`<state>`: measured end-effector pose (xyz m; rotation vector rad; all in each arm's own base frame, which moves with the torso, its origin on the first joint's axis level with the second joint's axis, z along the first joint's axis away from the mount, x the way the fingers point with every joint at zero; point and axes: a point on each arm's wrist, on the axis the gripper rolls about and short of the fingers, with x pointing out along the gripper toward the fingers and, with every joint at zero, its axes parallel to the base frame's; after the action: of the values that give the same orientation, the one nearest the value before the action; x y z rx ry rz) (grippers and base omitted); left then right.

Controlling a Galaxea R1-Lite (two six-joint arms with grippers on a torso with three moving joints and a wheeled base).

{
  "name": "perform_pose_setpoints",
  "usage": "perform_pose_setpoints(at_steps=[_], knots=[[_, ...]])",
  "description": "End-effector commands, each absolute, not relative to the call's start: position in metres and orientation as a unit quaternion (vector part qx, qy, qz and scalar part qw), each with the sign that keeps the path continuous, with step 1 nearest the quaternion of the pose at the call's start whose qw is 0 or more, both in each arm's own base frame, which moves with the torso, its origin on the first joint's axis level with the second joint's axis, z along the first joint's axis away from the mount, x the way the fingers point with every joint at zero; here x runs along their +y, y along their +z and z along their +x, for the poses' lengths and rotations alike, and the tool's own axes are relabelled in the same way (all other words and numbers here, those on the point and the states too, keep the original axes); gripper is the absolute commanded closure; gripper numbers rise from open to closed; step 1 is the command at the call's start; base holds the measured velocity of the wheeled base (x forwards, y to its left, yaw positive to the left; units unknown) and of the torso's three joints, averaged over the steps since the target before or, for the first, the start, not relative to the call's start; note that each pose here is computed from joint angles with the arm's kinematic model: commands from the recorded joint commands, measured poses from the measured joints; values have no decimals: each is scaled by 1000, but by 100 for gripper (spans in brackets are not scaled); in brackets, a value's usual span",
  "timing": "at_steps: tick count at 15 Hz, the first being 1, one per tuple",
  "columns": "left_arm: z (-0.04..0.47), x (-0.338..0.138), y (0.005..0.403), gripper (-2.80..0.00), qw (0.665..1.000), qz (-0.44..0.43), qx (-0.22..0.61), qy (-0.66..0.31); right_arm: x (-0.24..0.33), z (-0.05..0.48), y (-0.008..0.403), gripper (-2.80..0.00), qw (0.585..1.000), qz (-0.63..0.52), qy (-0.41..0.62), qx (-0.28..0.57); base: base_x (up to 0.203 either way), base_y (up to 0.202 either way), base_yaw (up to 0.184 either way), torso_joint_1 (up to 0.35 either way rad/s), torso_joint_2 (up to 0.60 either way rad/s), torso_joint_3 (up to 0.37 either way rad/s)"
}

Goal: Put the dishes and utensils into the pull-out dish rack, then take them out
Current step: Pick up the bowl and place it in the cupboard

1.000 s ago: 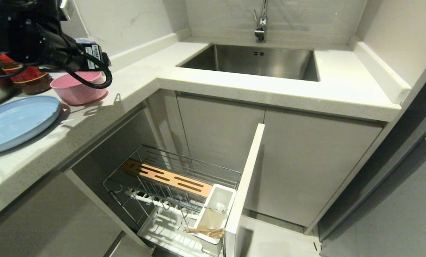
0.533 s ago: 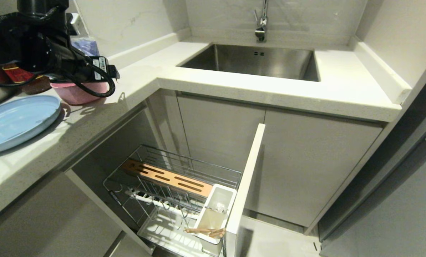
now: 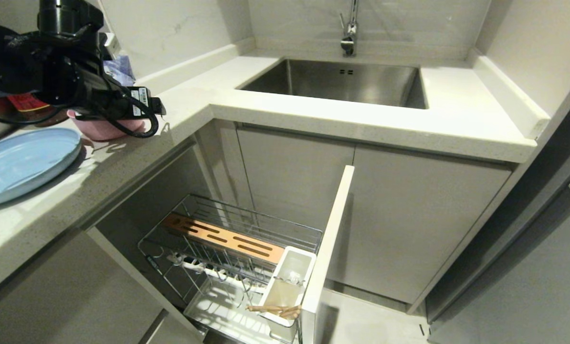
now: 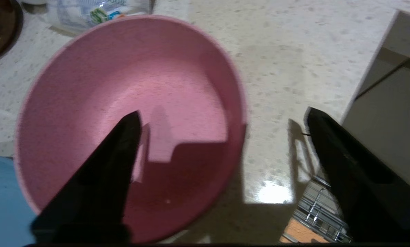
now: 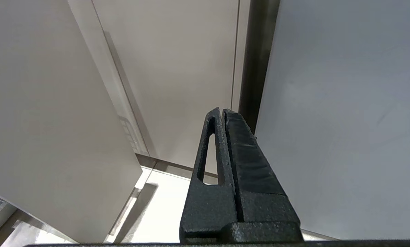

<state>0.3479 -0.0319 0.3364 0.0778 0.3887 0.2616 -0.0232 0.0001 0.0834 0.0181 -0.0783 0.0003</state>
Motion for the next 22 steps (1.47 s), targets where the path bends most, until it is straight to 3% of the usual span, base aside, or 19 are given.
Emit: perform_pose_setpoints(at_steps=[1, 10, 14, 17, 19, 22], knots=[[350, -30, 334, 0, 971, 39, 195, 135, 0, -21, 76, 0, 1000, 9, 0, -27, 0, 0, 0, 0, 0, 0], [346, -31, 337, 0, 971, 37, 192, 136, 0, -21, 76, 0, 1000, 9, 0, -27, 0, 0, 0, 0, 0, 0], [311, -37, 358, 0, 979, 25, 163, 120, 0, -21, 76, 0, 1000, 9, 0, -27, 0, 0, 0, 0, 0, 0], [278, -70, 383, 0, 994, -14, 87, 70, 0, -21, 76, 0, 1000, 9, 0, -27, 0, 0, 0, 0, 0, 0], [259, -89, 385, 0, 995, -19, 68, 69, 0, -21, 76, 0, 1000, 9, 0, -27, 0, 0, 0, 0, 0, 0], [232, -134, 373, 0, 995, -65, 67, -19, 0, -21, 76, 0, 1000, 9, 0, -27, 0, 0, 0, 0, 0, 0]])
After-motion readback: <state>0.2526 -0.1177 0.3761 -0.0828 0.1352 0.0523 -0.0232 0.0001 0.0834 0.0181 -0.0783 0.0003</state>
